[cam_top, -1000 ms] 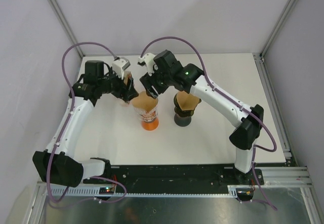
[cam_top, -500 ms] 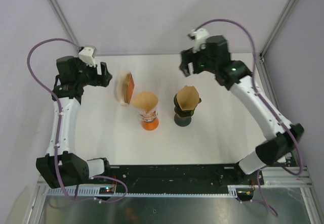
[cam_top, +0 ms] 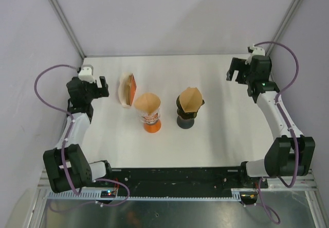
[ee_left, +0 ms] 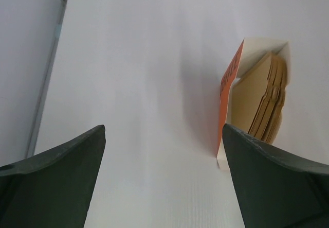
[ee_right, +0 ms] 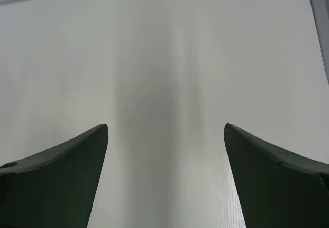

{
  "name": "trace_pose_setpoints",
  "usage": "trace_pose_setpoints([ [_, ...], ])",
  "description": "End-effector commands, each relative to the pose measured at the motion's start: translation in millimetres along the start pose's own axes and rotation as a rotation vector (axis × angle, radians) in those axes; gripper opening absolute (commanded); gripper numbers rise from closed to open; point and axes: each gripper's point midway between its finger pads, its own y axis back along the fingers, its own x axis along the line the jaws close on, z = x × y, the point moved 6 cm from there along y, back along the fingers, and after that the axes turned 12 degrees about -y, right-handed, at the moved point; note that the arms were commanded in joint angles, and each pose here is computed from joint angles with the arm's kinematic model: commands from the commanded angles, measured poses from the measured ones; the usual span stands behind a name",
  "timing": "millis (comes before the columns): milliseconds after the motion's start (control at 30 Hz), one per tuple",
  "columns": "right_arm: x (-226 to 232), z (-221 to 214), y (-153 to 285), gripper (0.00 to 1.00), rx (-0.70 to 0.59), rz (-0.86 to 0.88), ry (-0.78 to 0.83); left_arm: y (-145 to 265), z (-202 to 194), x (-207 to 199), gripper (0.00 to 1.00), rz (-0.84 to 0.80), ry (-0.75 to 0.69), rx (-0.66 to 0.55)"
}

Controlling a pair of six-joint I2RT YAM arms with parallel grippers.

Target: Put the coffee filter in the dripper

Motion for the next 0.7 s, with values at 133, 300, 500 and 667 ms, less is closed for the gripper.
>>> trace_pose_setpoints([
  [133, -44, -22, -3, 0.99, -0.246, -0.067, -0.024, -16, -31, -4, 0.99, 0.066, 0.082, -0.15],
  [300, -66, -65, -7, 0.99, -0.266, -0.093, -0.014, -13, -46, -16, 1.0, 0.05, 0.152, -0.216],
  [500, -79, -103, -8, 0.99, -0.282, -0.08, -0.012, -3, -50, -24, 1.0, 0.057, 0.202, -0.267],
  [667, -87, -131, -7, 0.99, -0.287, -0.065, -0.004, 6, -58, -38, 1.0, 0.084, 0.147, -0.27],
])
